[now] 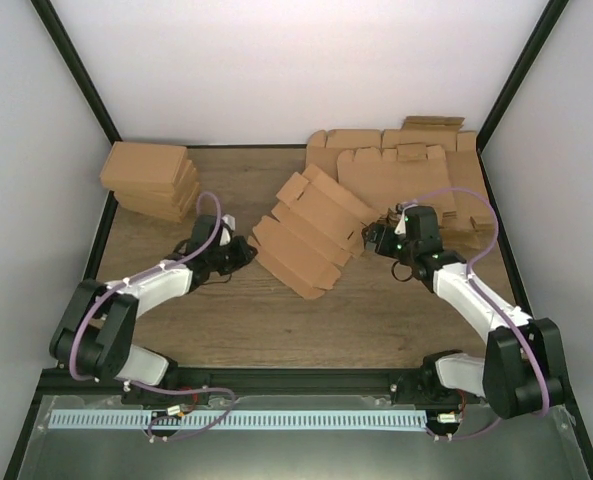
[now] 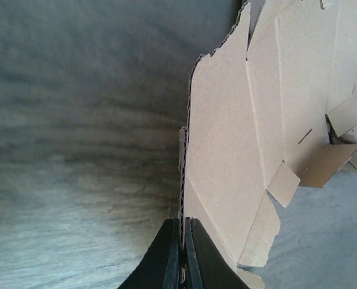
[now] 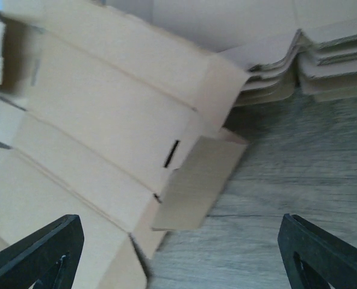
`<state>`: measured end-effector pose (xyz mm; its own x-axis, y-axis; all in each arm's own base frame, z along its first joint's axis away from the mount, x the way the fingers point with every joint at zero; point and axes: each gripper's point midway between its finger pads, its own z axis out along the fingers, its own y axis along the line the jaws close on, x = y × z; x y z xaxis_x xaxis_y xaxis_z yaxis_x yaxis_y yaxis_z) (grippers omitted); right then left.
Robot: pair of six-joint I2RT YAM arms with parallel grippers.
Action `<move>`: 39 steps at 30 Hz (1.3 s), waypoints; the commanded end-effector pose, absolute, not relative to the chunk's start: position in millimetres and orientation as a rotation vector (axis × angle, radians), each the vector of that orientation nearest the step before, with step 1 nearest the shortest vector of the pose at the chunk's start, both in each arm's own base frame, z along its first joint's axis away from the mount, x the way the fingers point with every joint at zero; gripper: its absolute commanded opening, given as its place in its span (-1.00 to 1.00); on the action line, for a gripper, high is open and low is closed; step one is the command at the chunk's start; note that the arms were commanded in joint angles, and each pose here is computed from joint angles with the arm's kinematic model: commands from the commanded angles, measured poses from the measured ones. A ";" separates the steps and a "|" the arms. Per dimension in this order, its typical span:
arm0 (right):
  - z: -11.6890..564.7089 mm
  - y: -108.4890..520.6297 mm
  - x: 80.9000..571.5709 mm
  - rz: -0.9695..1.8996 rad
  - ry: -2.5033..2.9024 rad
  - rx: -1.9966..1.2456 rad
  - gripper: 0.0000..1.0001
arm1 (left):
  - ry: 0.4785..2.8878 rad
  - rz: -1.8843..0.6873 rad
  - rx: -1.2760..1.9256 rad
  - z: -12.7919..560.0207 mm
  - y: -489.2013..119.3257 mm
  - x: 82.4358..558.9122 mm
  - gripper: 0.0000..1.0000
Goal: Fold the paper box
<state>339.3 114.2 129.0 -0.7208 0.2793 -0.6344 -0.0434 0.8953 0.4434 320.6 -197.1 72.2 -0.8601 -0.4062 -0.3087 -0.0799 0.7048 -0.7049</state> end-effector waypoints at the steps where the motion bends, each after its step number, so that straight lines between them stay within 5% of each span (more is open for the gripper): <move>1: 138.1 98.5 346.3 0.509 2.295 0.193 0.83 | 2.565 -0.691 -0.246 75.6 -167.5 312.5 -0.93; 19: 155.2 185.7 373.2 0.896 2.313 -0.243 0.80 | 2.552 -0.695 0.002 133.4 -160.6 266.2 -0.87; 28: 82.3 185.4 344.4 0.359 2.586 0.043 0.99 | 2.450 -0.844 -0.275 120.5 -157.6 258.7 -0.86; 39: 54.0 152.9 308.1 0.193 2.619 0.206 0.46 | 2.396 -0.729 -0.382 107.4 -133.9 257.4 -0.86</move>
<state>310.7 176.6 47.9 -0.8906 0.1335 -0.4347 0.0218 0.9674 0.2524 249.0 -140.9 102.9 -0.8215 -0.3867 -0.4190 -0.0793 0.8052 -0.5877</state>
